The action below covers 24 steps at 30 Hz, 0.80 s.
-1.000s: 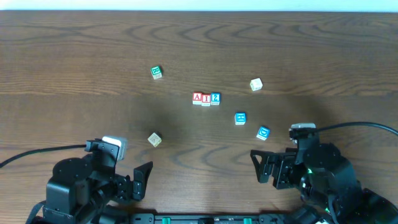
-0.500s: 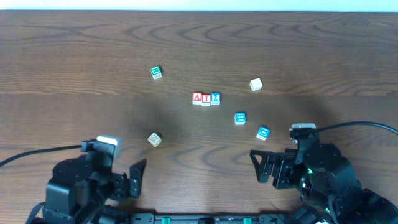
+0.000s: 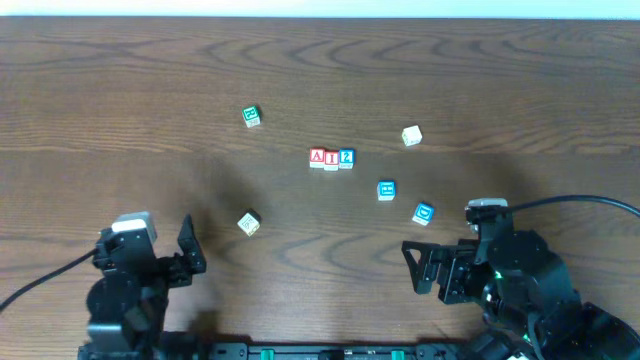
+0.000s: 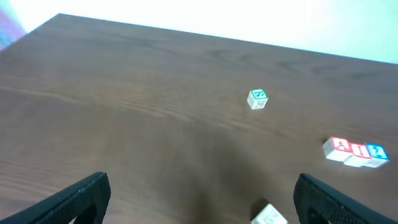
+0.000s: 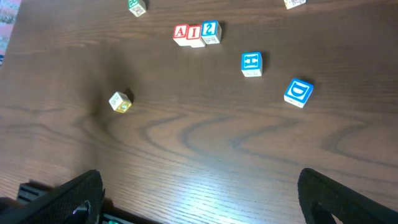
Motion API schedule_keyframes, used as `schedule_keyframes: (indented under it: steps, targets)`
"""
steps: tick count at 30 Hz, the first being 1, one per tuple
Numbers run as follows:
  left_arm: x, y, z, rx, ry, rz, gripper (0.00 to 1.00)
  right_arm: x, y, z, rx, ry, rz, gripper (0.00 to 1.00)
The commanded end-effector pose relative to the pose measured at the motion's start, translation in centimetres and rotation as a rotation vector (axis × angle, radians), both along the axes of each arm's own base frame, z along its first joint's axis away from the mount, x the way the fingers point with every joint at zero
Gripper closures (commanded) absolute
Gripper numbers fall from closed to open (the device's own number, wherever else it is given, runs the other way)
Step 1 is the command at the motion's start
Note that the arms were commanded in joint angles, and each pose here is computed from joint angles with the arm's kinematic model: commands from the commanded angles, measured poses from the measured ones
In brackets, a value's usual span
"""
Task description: Spell out Ai2
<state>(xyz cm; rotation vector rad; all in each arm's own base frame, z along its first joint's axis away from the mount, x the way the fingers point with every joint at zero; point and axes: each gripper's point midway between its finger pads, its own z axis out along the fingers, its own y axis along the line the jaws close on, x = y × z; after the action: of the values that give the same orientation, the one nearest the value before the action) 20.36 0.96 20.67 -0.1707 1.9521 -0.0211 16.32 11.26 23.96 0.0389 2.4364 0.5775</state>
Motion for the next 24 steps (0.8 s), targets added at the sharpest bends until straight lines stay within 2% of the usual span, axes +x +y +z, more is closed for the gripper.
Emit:
schedule_keyframes:
  steps: [1,15,24]
  targets:
    - [0.5,0.3,-2.1,0.010,-0.024,0.016,0.04,-0.1,0.1,0.0,0.007,0.005,-0.001,0.01]
    - [1.2,0.2,-8.2,0.005,-0.016,0.011,0.05,-0.1,0.2,0.0,0.008,0.005,-0.001,0.01]
    - [1.4,0.2,-9.9,0.006,0.012,0.009,0.05,-0.1,0.1,0.0,0.007,0.005,-0.001,0.01]
